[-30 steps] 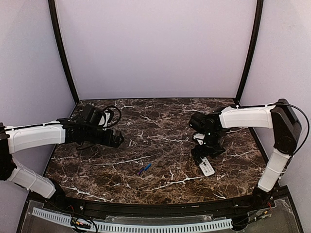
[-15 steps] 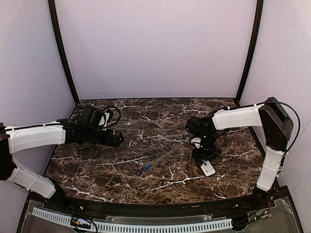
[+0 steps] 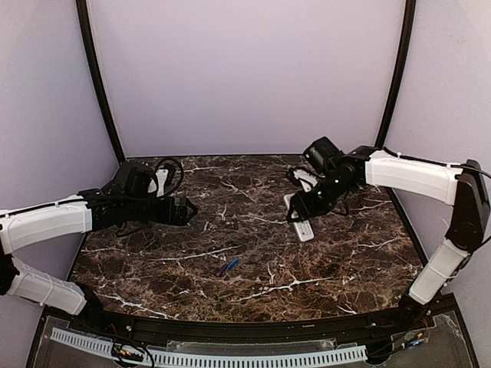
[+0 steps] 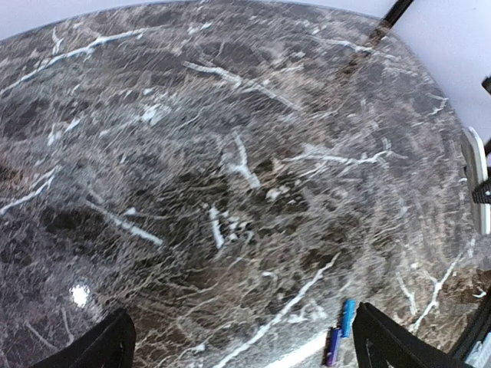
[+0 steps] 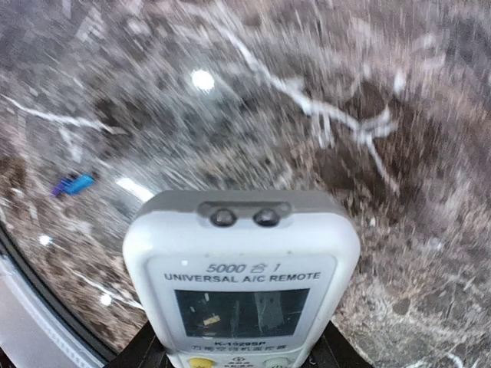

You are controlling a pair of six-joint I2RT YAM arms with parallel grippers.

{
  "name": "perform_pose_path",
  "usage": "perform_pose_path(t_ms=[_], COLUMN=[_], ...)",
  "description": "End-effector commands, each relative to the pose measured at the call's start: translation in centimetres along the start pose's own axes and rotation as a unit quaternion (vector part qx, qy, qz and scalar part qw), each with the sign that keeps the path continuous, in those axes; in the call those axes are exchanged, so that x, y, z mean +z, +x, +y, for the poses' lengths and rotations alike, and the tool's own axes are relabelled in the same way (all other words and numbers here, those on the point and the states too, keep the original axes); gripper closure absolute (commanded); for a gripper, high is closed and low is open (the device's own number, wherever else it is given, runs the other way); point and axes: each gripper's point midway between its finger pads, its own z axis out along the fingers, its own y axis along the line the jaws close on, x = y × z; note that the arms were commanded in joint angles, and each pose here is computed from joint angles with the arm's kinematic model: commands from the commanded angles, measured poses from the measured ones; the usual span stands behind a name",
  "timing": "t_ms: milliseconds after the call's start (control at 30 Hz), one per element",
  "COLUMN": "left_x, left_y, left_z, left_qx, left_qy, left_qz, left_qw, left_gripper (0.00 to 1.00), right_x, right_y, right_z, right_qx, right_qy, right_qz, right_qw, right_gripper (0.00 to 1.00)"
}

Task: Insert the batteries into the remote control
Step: Pick up the remote control from the center of the board, then pass from the right arm to the left

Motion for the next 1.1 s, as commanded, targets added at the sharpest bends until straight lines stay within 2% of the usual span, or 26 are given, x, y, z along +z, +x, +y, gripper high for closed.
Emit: perform_pose_path(t_ms=[0, 133, 300, 400, 633, 867, 1067], left_x=[-3.5, -5.9, -7.3, -6.8, -6.3, -5.5, -3.9], left_y=[-3.2, -4.7, -6.3, -6.1, -6.2, -8.6, -9.4], left_z=[-5.0, -7.6, -10.4, -12.8, -18.3, -19.9, -20.3], left_qx=[0.025, 0.04, 0.107, 0.151, 0.212, 0.216, 0.219], left_qy=[0.139, 0.199, 0.184, 0.175, 0.178, 0.148, 0.121], left_qz=[-0.093, -0.15, -0.187, -0.183, -0.207, -0.227, -0.213], left_qw=[0.986, 0.968, 0.959, 0.956, 0.938, 0.938, 0.944], left_gripper=[0.0, 0.0, 0.03, 0.06, 0.1, 0.19, 0.25], right_x=[-8.0, -13.1, -16.4, -18.0, -18.6, -17.9, -17.1], right_y=[-8.0, -11.3, -13.2, -13.7, -13.3, -12.5, -12.4], right_z=[4.4, 6.8, 8.6, 10.0, 12.7, 14.8, 16.2], right_qx=[-0.04, -0.029, 0.009, 0.009, -0.003, -0.007, -0.012], right_qy=[-0.102, -0.162, -0.227, -0.247, -0.3, -0.315, -0.334], right_qz=[-0.192, -0.304, -0.383, -0.429, -0.46, -0.464, -0.452], right_qw=[0.975, 0.938, 0.895, 0.869, 0.836, 0.828, 0.827], right_gripper=[0.65, 0.65, 0.65, 0.65, 0.64, 0.62, 0.62])
